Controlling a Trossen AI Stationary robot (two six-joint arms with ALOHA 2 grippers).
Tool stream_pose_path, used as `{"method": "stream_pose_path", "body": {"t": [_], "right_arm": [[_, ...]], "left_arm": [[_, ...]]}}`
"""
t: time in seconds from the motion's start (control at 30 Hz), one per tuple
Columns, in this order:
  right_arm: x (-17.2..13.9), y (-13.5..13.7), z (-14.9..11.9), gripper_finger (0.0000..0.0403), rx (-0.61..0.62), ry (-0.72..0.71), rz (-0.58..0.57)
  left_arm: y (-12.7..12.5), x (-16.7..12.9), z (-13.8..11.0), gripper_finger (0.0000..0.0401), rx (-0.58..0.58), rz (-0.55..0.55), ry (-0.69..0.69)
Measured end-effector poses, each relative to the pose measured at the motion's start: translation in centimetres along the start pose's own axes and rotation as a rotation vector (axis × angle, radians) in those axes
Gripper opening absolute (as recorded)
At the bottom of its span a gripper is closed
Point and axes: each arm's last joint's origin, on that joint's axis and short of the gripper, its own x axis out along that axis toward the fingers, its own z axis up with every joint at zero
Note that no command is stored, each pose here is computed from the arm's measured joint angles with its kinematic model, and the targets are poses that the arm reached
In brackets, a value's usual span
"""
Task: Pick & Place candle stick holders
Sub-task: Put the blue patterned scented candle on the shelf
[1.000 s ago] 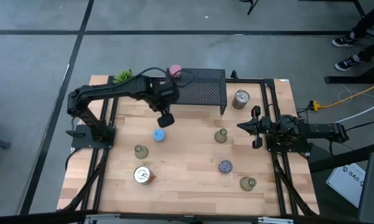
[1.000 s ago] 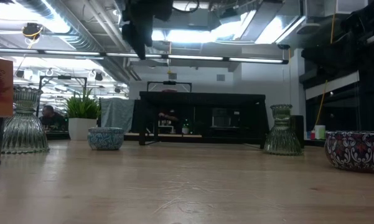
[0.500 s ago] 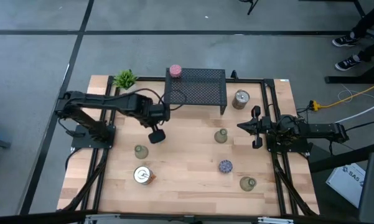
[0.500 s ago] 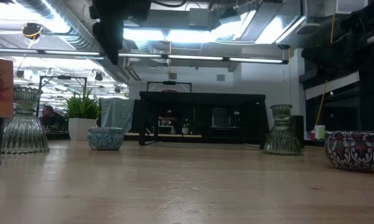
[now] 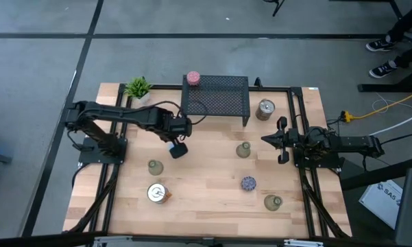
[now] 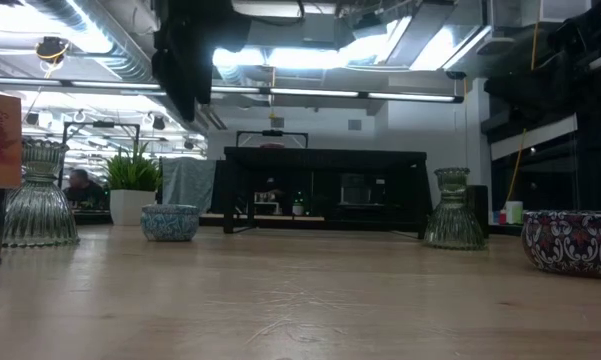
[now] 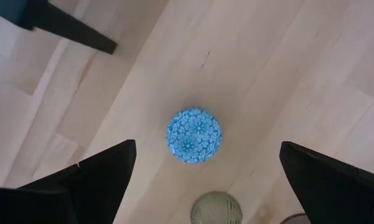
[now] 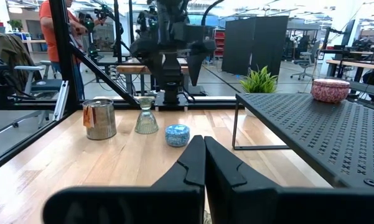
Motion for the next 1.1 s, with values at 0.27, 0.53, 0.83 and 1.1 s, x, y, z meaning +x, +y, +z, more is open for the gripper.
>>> {"method": "stream_pose_path", "body": {"t": [0.27, 0.53, 0.83, 1.1], "right_arm": [[0.0, 0.0, 0.0, 0.0000, 0.000, 0.000, 0.000], [0.0, 0.0, 0.0, 0.0000, 0.000, 0.000, 0.000], [0.0, 0.0, 0.0, 0.0000, 0.000, 0.000, 0.000], [0.0, 0.0, 0.0, 0.0000, 0.000, 0.000, 0.000]], "left_arm": [[-0.7, 2.5, 0.5, 0.0399, 0.005, 0.025, 0.091], [-0.9, 3.3, 0.7, 0.0400, 0.006, 0.034, 0.111], [-0.9, 5.1, 0.9, 0.0400, -0.037, 0.062, 0.199], [-0.8, 6.6, 1.2, 0.0400, -0.018, 0.081, 0.239]]}}
